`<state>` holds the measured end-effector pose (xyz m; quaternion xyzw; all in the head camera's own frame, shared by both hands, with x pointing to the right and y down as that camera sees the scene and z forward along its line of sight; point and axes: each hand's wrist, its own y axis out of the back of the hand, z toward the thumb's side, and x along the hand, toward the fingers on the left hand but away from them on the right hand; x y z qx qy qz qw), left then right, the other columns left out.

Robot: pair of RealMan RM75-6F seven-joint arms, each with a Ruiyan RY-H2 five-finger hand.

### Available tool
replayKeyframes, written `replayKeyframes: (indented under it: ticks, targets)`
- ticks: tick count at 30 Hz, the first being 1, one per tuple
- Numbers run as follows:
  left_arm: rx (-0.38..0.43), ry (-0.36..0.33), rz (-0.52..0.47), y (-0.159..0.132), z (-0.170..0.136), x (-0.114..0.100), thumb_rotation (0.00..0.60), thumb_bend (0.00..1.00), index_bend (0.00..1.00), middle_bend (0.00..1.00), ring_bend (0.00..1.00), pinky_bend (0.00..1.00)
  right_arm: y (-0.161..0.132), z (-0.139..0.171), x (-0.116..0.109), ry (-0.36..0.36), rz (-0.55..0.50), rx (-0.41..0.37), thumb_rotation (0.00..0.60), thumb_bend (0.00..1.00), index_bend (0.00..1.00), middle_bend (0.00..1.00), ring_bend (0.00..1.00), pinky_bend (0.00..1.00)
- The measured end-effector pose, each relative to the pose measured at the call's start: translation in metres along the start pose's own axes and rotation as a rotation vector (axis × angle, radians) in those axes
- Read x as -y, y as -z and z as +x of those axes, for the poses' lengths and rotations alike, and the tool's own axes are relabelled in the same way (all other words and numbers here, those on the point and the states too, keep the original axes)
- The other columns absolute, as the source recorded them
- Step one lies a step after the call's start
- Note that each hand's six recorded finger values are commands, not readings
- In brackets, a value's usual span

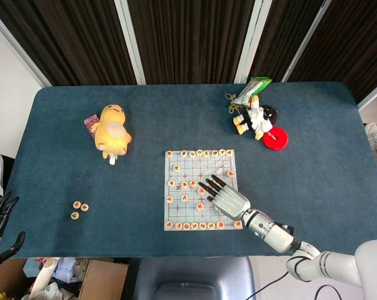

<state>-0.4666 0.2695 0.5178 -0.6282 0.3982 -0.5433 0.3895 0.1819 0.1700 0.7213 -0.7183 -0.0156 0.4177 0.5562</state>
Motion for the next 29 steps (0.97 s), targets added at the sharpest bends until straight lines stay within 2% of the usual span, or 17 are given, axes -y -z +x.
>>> replayKeyframes:
  ticks: [4, 6, 8, 10, 13, 17, 20, 23, 25, 29]
  targets:
    - [-0.006, -0.002, 0.004, 0.001, 0.000, 0.000, 0.600, 0.39, 0.00, 0.00, 0.00, 0.02, 0.005, 0.007, -0.010, 0.042, -0.041, 0.022, 0.600, 0.45, 0.39, 0.06, 0.00, 0.00]
    - [-0.007, -0.003, 0.006, 0.001, 0.000, 0.000, 0.600, 0.39, 0.00, 0.00, 0.00, 0.02, 0.010, 0.018, -0.019, 0.082, -0.083, 0.051, 0.600, 0.44, 0.27, 0.04, 0.00, 0.00]
    - [-0.006, -0.005, 0.008, 0.000, 0.000, 0.000, 0.600, 0.39, 0.00, 0.00, 0.00, 0.02, 0.017, 0.035, -0.027, 0.117, -0.130, 0.094, 0.600, 0.45, 0.09, 0.01, 0.00, 0.00]
    - [-0.006, -0.008, 0.010, 0.000, -0.001, -0.001, 0.600, 0.39, 0.00, 0.00, 0.00, 0.02, 0.022, 0.054, -0.032, 0.132, -0.174, 0.143, 0.600, 0.45, 0.01, 0.00, 0.00, 0.00]
    - [-0.004, -0.010, 0.011, -0.001, -0.001, 0.000, 0.600, 0.39, 0.00, 0.00, 0.00, 0.02, 0.028, 0.094, -0.033, 0.116, -0.261, 0.246, 0.600, 0.44, 0.00, 0.00, 0.00, 0.00]
    - [0.002, -0.019, 0.017, -0.002, 0.000, 0.000, 0.600, 0.39, 0.00, 0.00, 0.00, 0.02, 0.039, 0.157, -0.036, 0.140, -0.385, 0.447, 0.600, 0.43, 0.00, 0.00, 0.00, 0.00]
    - [0.015, -0.026, 0.024, -0.005, -0.001, 0.000, 0.600, 0.39, 0.00, 0.00, 0.00, 0.02, 0.054, 0.204, -0.033, 0.182, -0.399, 0.608, 0.600, 0.41, 0.00, 0.00, 0.00, 0.00]
    - [0.019, -0.023, 0.032, -0.007, -0.002, 0.002, 0.600, 0.39, 0.00, 0.00, 0.00, 0.02, 0.059, 0.242, -0.032, 0.230, -0.390, 0.710, 0.600, 0.40, 0.00, 0.00, 0.00, 0.00]
    - [0.014, -0.015, 0.037, -0.007, -0.001, 0.004, 0.600, 0.39, 0.00, 0.00, 0.00, 0.02, 0.058, 0.254, -0.031, 0.240, -0.388, 0.730, 0.600, 0.37, 0.00, 0.00, 0.00, 0.00]
    - [0.014, -0.018, 0.040, -0.008, -0.001, 0.004, 0.600, 0.39, 0.00, 0.00, 0.00, 0.02, 0.057, 0.254, -0.027, 0.219, -0.387, 0.700, 0.600, 0.35, 0.00, 0.00, 0.00, 0.00]
